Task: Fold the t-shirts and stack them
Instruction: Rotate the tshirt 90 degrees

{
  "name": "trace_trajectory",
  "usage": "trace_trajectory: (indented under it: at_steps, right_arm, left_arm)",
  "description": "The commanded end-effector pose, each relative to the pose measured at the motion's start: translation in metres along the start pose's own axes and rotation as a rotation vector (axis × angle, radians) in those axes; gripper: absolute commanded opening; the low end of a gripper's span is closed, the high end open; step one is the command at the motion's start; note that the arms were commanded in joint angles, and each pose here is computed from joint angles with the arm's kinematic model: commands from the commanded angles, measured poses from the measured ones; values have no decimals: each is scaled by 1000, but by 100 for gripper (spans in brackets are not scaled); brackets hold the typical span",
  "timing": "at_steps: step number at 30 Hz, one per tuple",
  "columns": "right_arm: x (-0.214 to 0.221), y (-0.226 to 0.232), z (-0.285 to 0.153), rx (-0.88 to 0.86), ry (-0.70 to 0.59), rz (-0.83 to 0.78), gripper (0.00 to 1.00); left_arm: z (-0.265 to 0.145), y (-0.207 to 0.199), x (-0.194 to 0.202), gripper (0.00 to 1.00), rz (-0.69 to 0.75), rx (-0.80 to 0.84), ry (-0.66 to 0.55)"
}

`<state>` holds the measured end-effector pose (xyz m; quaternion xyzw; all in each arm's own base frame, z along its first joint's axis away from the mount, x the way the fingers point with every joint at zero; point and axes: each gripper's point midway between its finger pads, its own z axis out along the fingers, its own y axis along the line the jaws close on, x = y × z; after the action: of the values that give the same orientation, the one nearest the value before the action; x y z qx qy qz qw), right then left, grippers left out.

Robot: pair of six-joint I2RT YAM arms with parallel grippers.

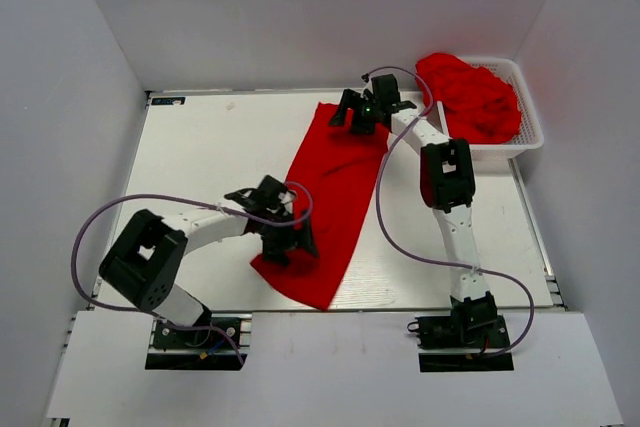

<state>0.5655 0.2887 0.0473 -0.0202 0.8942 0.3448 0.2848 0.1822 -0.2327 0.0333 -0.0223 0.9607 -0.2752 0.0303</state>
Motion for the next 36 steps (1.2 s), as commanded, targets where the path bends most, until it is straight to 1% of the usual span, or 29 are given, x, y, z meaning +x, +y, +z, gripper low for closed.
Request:
trace_trajectory:
  at_steps: [1, 2, 3, 4, 5, 6, 7, 8, 9, 10, 11, 13, 14, 15, 16, 17, 19, 21, 23, 24, 25, 27, 29, 31, 32, 33, 34, 36]
  right_arm:
    - [16, 1, 25, -76, 28, -18, 90]
    - [3, 12, 20, -102, 3, -57, 90]
    - [-1, 19, 16, -123, -2, -78, 90]
    - [-1, 25, 13, -145, 4, -154, 90]
    - [-19, 40, 1, -145, -35, -203, 90]
    - [-11, 38, -4, -114, 0, -239, 90]
    - [-19, 41, -16, -79, -22, -302, 90]
    - [-23, 40, -27, -31, -38, -336, 90]
    - [-11, 32, -29, -2, -6, -334, 90]
    - [-20, 40, -43, 5, -32, -356, 90]
    - [-20, 38, -53, 47, -39, -352, 90]
    - [-14, 38, -64, 76, -15, -354, 90]
    - [-6, 40, -64, 95, 4, -359, 90]
    - [-2, 44, -66, 105, 15, -368, 90]
    - [4, 35, -68, 154, 39, -365, 90]
    - [13, 37, -66, 188, 51, -376, 90]
    - [27, 32, -67, 246, 78, -367, 90]
    - [40, 26, -68, 291, 96, -342, 90]
    - [61, 20, -71, 314, 137, -280, 90]
    - [70, 15, -73, 331, 154, -266, 90]
    - [82, 11, -71, 336, 174, -256, 90]
    - [88, 9, -70, 358, 176, -233, 90]
    - [90, 3, -65, 381, 180, -206, 90]
    - [87, -4, -53, 391, 184, -188, 90]
    - [91, -9, -53, 407, 209, -170, 90]
    - [85, -19, -46, 445, 195, -172, 90]
    - [80, -22, -38, 451, 192, -170, 90]
    - [75, -28, -22, 443, 189, -181, 90]
  left_arm:
    - [10, -11, 46, 100, 29, -48, 161]
    - [11, -21, 54, 100, 89, -37, 174]
    - [11, -31, 51, 100, 124, -14, 150]
    - [10, -46, 47, 100, 174, 18, 131]
    - [9, -54, 49, 100, 218, 24, 130]
    - [6, -58, 42, 100, 239, 11, 106]
    - [-3, -70, 37, 100, 288, 7, 94]
    - [-6, -72, 31, 100, 316, -22, 60]
    - [-16, -86, 19, 100, 344, -9, 13]
    - [-23, -91, 13, 100, 359, -13, -16]
    - [-37, -98, 3, 100, 381, -18, -78]
    - [-50, -90, -13, 100, 360, -65, -153]
    - [-58, -73, -30, 100, 304, -188, -247]
    - [-67, -68, -45, 100, 273, -242, -310]
    - [-72, -59, -55, 100, 243, -299, -345]
    - [-80, -45, -65, 100, 201, -383, -385]
    - [-95, -38, -91, 100, 145, -445, -475]
    - [-104, -29, -115, 100, 89, -451, -545]
    - [-118, -20, -131, 100, 42, -452, -605]
    - [-123, -4, -140, 100, 5, -473, -619]
    - [-127, 3, -145, 100, -19, -482, -627]
    - [-131, 26, -151, 100, -61, -506, -620]
    - [-125, 38, -149, 100, -89, -489, -584]
    - [-126, 44, -155, 100, -117, -442, -572]
    - [-122, 47, -153, 100, -106, -428, -554]
    - [-119, 47, -155, 100, -87, -410, -549]
    - [-115, 48, -151, 100, -83, -391, -523]
    - [-116, 47, -153, 100, -58, -372, -517]
